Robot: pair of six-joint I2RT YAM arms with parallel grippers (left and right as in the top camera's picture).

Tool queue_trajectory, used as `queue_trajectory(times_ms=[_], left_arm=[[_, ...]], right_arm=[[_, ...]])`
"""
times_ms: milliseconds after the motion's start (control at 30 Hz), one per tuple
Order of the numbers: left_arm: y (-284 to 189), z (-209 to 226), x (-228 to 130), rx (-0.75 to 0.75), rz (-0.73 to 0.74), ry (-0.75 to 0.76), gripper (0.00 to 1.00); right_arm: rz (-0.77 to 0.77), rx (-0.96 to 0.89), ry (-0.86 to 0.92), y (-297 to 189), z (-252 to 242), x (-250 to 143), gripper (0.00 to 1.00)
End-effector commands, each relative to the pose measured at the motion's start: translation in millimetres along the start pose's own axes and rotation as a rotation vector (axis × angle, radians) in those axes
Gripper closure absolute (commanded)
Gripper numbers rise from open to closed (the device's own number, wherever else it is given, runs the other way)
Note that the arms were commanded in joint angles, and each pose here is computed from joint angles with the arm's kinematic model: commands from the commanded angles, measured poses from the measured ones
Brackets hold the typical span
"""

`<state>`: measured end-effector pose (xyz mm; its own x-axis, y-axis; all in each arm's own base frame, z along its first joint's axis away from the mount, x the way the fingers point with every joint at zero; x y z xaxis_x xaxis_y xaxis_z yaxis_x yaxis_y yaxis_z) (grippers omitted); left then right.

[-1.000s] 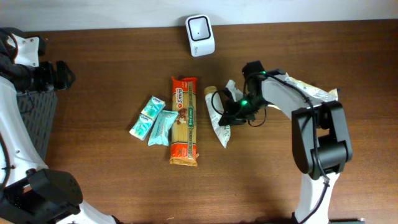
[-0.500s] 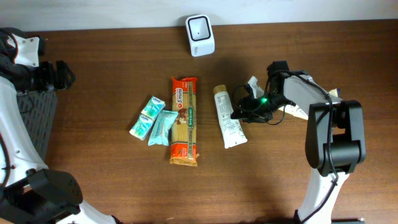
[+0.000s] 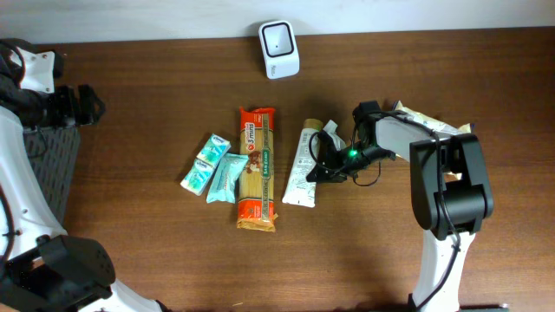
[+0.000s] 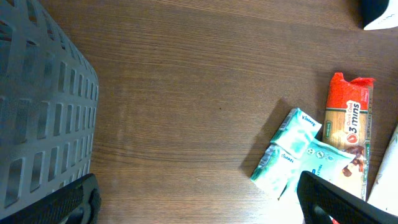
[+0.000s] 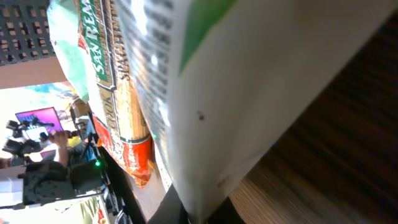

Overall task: Scan the item barcode
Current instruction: 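Lift the white-green tube and rotate it in the right gripper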

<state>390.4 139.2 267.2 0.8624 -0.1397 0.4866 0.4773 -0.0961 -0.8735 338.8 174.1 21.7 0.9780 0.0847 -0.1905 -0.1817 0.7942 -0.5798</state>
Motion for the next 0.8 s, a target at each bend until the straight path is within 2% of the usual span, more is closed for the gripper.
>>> queue_trajectory(times_ms=[0, 133, 167, 300, 333, 433, 467, 567, 767], left_arm=[[3, 2, -1, -0.002, 0.006, -0.014, 0.01], [3, 2, -1, -0.002, 0.006, -0.014, 0.01], [3, 2, -1, -0.002, 0.006, -0.014, 0.01], [3, 2, -1, -0.002, 0.005, -0.013, 0.01], [3, 2, -1, -0.002, 0.006, -0.014, 0.01], [3, 2, -1, -0.002, 0.006, -0.014, 0.01], [3, 2, -1, -0.002, 0.005, -0.013, 0.01], [3, 2, -1, -0.002, 0.006, -0.014, 0.01], [3, 2, -1, -0.002, 0.006, -0.014, 0.01]], right_arm=[[0.023, -0.094, 0.035, 9, -25, -6, 0.96], [-0.026, -0.088, 0.104, -18, -22, 11, 0.96], [-0.036, -0.164, 0.115, -36, -23, 17, 0.96], [-0.025, -0.495, -0.038, -80, -34, 29, 0.96], [-0.04, -0.504, -0.05, -84, -32, 34, 0.86], [-0.046, -0.465, -0.052, -85, -20, 36, 0.33], [-0.044, -0.417, -0.009, -83, -14, 33, 0.25], [-0.063, -0.335, 0.089, -78, -4, 34, 0.18], [-0.187, -0.318, 0.224, -65, -32, 52, 0.16]])
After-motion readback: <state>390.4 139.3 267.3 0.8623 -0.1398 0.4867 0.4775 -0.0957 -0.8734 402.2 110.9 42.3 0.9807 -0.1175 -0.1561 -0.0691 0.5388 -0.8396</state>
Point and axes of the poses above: each gripper's point midway between its finger pads, its own y axis out along the fingers, its own z axis along the line the jaws close on, x = y × z, the point moved 2 cm from there along -y, back along the fingers, and after that the axes turned 15 degrees about y, right-handed, at the moved point
